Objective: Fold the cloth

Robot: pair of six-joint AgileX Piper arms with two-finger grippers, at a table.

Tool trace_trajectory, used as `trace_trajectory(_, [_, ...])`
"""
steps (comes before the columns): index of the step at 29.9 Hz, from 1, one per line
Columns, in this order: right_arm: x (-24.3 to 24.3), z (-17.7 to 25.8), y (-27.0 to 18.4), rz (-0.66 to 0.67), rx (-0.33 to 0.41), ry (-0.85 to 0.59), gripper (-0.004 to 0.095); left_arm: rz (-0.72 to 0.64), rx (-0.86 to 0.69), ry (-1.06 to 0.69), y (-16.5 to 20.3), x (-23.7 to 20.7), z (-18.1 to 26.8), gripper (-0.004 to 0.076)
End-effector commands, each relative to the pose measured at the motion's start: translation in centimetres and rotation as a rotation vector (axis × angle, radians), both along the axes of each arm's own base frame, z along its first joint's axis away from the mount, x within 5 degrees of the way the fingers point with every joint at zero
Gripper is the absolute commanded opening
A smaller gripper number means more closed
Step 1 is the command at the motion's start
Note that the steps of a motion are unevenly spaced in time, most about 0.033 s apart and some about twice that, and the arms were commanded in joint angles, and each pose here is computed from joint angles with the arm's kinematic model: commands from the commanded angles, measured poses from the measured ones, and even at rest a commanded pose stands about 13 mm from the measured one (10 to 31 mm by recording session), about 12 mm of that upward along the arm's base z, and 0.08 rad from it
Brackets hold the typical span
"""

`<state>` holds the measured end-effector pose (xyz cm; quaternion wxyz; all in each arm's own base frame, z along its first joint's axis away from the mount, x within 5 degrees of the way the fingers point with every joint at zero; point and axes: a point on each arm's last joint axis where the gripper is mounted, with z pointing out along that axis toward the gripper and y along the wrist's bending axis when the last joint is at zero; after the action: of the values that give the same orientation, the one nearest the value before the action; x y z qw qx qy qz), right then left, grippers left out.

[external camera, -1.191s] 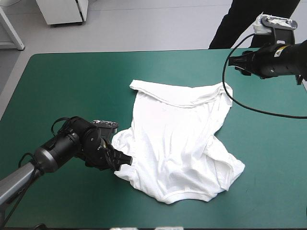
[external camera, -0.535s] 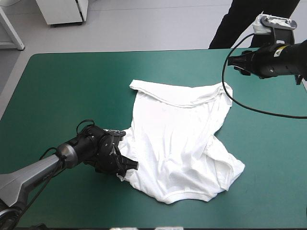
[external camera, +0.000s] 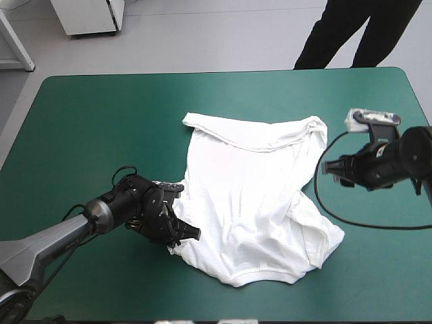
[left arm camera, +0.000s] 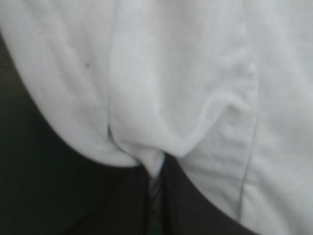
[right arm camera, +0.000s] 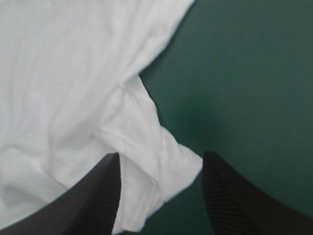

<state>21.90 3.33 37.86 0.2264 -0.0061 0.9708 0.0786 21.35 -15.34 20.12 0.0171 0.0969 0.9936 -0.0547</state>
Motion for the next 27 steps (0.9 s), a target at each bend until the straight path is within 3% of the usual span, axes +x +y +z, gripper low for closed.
trace_trajectory(1, [-1.8, -1.8, 0.4, 0.038, -0.077, 0.038, 0.0482, -0.018, 0.001, -0.052, -0.1, 0.5, -0.4, -0.0010])
trace_trajectory(6, [-2.7, -5.0, 2.2, 0.121, -0.113, 0.137, 0.0490, -0.035, -0.011, -0.049, -0.2, 0.5, -0.4, -0.0010])
trace_trajectory(9, [-3.2, -6.4, 3.2, 0.158, -0.115, 0.158, 0.0546, -0.037, -0.011, -0.049, -0.2, 0.5, -0.4, -0.0010])
trace_trajectory(13, [-3.5, -8.6, 3.5, 0.123, -0.111, 0.177, 0.0625, -0.060, -0.025, -0.043, -0.3, 0.4, -0.4, -0.0010])
trace_trajectory(18, [-3.6, -11.2, 2.8, 0.045, -0.150, 0.175, 0.0626, -0.067, -0.027, -0.040, -0.3, 0.4, -0.4, -0.0010])
trace_trajectory(27, [-2.4, -14.3, 2.9, -0.021, -0.142, 0.117, 0.0616, -0.092, -0.029, -0.037, -0.4, 0.3, -0.4, -0.0010])
